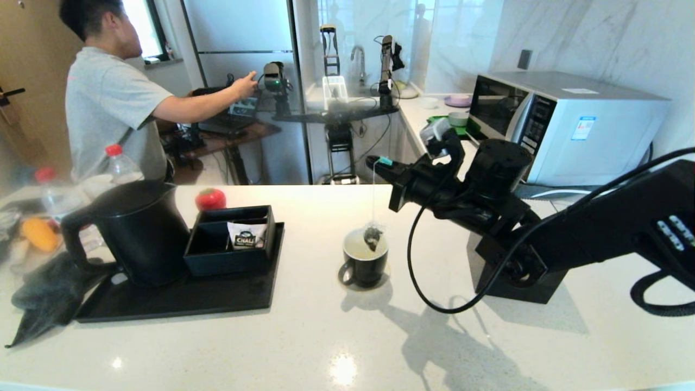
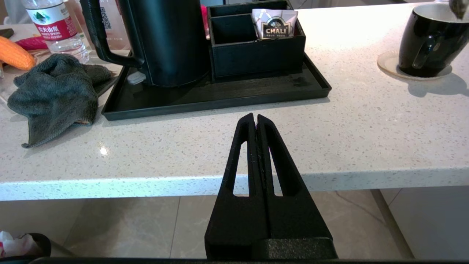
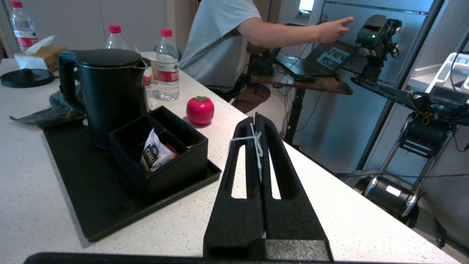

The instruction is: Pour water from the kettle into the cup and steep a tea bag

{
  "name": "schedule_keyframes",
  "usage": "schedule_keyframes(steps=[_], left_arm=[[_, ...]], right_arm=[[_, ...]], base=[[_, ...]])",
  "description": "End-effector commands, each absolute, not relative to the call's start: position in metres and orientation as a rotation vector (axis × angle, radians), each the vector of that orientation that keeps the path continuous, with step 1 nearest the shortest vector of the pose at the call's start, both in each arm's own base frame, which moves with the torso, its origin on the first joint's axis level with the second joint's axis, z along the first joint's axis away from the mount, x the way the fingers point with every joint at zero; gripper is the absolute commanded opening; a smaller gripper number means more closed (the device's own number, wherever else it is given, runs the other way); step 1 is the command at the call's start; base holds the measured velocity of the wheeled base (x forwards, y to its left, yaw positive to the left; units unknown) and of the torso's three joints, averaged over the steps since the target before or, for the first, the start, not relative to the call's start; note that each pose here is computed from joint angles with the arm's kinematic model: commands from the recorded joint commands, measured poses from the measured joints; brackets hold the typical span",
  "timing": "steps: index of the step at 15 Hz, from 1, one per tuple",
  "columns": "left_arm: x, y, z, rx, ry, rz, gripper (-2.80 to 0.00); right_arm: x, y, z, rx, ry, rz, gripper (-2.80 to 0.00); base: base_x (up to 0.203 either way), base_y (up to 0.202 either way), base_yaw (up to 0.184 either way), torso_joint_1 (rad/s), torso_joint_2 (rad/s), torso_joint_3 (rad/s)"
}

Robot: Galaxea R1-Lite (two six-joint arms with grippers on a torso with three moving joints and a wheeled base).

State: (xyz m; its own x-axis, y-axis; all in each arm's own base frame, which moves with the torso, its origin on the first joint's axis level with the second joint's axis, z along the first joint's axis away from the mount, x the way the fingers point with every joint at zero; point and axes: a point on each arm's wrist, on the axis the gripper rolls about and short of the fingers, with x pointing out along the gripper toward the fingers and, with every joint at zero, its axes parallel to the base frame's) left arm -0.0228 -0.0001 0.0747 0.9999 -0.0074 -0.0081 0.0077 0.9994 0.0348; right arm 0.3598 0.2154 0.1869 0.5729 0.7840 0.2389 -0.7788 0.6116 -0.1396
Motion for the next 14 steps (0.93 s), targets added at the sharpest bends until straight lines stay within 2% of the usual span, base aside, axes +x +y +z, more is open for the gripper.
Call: schedule_keyframes(steps=[1, 9, 14], left_arm=[[-0.023, 0.000, 0.075, 0.035, 0.008, -0.008, -2.80], [-0.023, 0.000, 0.075, 0.035, 0.008, -0.008, -2.80], [-0.023, 0.000, 0.075, 0.035, 0.008, -0.008, -2.80]], right_arm=[[0.359, 0.214, 0.189, -0.021, -0.301, 0.915, -2.80], [0.344, 0.207, 0.137, -0.032, -0.161, 0.927, -2.80], [0.340, 0.207, 0.126, -0.035, -0.122, 0.931, -2.80]], base=[[0.000, 0.000, 0.000, 0.000, 0.00, 0.000], [0.000, 0.000, 0.000, 0.000, 0.00, 0.000], [0.000, 0.000, 0.000, 0.000, 0.00, 0.000]])
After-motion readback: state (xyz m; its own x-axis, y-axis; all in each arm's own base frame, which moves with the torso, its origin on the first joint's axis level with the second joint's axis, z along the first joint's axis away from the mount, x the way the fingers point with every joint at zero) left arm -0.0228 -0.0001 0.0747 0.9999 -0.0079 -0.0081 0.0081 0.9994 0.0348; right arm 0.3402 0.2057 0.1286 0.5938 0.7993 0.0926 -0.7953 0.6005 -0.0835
